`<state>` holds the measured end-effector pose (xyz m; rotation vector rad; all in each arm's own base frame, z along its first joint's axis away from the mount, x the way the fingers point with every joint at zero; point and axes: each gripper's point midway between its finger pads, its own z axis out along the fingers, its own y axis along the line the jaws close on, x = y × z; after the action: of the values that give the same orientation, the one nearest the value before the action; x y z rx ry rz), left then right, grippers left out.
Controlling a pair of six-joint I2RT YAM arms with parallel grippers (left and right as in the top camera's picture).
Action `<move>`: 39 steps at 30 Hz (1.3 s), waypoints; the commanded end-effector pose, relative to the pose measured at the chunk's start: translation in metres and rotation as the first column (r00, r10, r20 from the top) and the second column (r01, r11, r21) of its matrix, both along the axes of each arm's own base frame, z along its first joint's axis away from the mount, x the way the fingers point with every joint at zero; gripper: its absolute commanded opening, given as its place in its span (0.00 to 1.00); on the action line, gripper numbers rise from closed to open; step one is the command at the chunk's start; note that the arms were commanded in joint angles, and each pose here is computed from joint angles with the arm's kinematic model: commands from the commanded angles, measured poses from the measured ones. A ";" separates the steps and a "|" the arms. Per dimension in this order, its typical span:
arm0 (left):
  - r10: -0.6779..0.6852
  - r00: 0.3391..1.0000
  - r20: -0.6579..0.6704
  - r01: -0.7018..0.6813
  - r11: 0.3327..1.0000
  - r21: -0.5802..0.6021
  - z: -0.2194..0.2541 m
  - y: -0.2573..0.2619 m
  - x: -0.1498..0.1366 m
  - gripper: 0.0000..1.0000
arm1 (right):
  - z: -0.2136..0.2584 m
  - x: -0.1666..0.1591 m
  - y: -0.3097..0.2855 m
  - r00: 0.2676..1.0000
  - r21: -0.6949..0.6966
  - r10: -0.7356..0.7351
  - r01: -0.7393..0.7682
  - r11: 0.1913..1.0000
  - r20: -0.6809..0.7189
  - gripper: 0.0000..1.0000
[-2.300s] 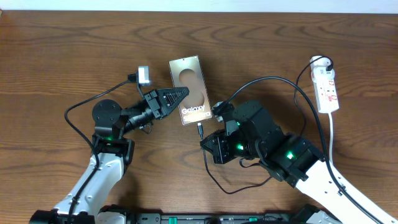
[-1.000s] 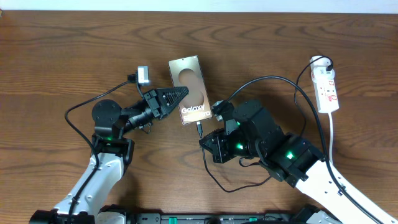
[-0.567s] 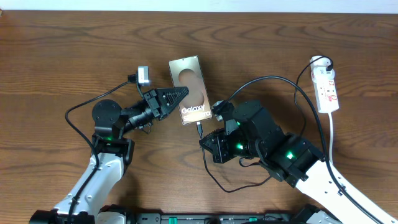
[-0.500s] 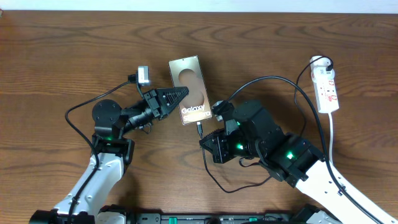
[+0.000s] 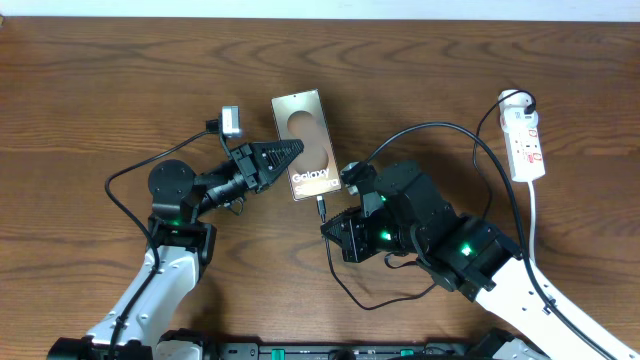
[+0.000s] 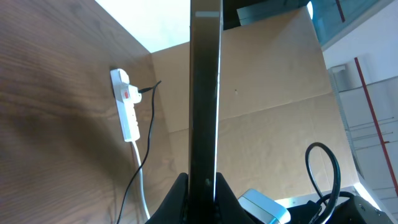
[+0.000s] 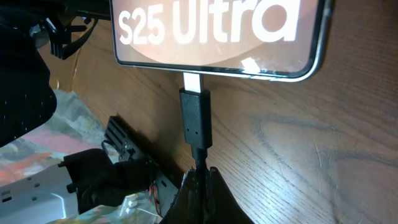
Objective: Plug charger to phone and switch on socket
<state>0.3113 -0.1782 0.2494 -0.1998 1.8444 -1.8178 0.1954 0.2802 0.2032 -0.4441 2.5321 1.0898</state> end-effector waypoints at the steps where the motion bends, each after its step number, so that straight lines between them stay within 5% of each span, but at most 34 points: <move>1: -0.015 0.999 0.052 0.015 1.000 -0.007 0.017 -0.002 0.000 0.07 | -0.001 0.002 -0.001 1.000 -0.002 -0.005 0.005 1.000 0.005 0.01; 39: -0.066 0.993 0.099 0.064 0.998 0.026 0.016 -0.006 -0.009 0.08 | 0.014 0.040 -0.004 0.973 -0.007 -0.094 0.097 0.995 0.211 0.01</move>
<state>0.3123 -0.1769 0.2498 -0.1868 1.8369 -1.8021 0.2156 0.2843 0.2140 -0.4612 2.4079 1.0393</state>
